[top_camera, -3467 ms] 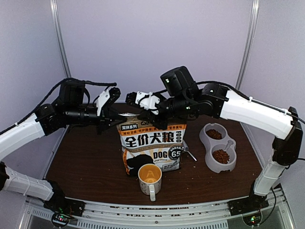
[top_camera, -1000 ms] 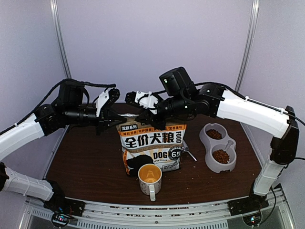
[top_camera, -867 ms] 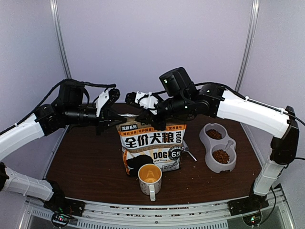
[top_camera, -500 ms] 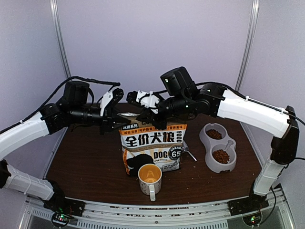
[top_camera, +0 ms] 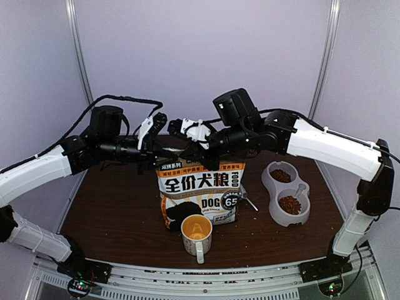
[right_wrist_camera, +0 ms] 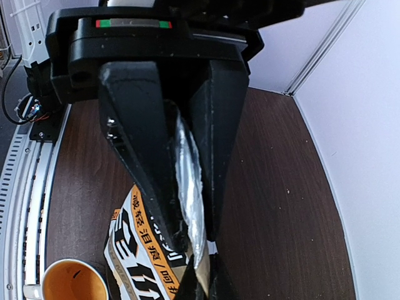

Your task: Serve the pet food

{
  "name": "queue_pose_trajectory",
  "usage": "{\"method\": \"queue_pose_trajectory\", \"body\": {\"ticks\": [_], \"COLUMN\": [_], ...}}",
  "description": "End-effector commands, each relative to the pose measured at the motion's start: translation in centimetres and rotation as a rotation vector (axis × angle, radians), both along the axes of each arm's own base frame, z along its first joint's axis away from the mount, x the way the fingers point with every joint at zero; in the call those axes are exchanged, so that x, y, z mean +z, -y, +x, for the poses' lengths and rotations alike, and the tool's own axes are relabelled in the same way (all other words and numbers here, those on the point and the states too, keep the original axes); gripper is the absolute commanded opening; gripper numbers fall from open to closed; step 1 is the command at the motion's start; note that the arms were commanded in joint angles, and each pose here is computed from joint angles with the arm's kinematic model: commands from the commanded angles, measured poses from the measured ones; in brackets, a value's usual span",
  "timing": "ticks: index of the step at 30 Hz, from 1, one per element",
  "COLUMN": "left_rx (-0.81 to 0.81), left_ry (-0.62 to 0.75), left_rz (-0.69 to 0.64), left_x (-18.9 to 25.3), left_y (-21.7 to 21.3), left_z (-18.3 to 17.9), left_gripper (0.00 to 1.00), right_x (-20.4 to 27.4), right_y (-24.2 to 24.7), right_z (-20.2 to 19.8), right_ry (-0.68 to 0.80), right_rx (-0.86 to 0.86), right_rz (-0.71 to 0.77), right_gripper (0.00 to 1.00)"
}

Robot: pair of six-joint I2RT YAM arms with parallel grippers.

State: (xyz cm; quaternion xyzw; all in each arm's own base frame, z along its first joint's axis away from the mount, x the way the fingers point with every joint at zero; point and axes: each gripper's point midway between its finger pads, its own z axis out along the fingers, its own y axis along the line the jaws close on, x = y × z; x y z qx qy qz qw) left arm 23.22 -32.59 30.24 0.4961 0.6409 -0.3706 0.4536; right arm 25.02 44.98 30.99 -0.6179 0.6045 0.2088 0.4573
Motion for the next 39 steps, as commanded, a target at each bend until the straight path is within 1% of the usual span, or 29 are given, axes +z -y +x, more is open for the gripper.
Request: {"method": "queue_pose_trajectory", "body": {"ticks": [1,4,12,19,23,25,26,30,35,39], "left_rx": [-0.034,-0.04,-0.038,-0.034,-0.034,-0.032,-0.033,-0.027,-0.019,-0.016], "left_ry": [0.038,0.037,0.046,0.055,0.055,0.055,0.055,0.06,0.063,0.066], "left_rz": [-0.088,-0.093,-0.089,-0.089,-0.087,-0.085,-0.084,-0.085,-0.082,-0.082], "left_x": [2.5,2.6,2.5,2.7,2.7,2.6,2.6,2.8,2.7,2.8], "left_y": [0.8,0.9,0.6,0.5,0.4,0.4,0.4,0.3,0.3,0.2], "left_z": [-0.2,-0.3,-0.4,-0.5,-0.5,-0.5,-0.5,-0.5,-0.4,-0.4], "left_gripper": [0.1,0.0,0.0,0.0,0.0,0.0,0.0,0.0,0.0,0.0], "right_x": [1.6,1.5,1.2,0.2,-0.1,-0.2,-0.2,-0.2,0.0,-0.4], "right_y": [0.8,0.8,1.3,3.2,4.1,4.4,4.4,4.6,5.3,6.3], "right_z": [0.3,0.3,0.7,1.6,1.9,2.0,2.0,2.1,2.2,2.6], "right_ry": [0.008,0.007,0.011,0.02,0.035,0.037,0.038,0.043,0.068,0.091], "right_rx": [-0.024,-0.024,-0.053,-0.117,-0.145,-0.153,-0.153,-0.159,-0.181,-0.217], "right_rz": [0.048,0.047,0.023,-0.034,-0.052,-0.06,-0.063,-0.068,-0.073,-0.105], "right_gripper": [0.0,0.0,0.0,0.17,0.19,0.19,0.16,0.0,0.0,0.01]}}
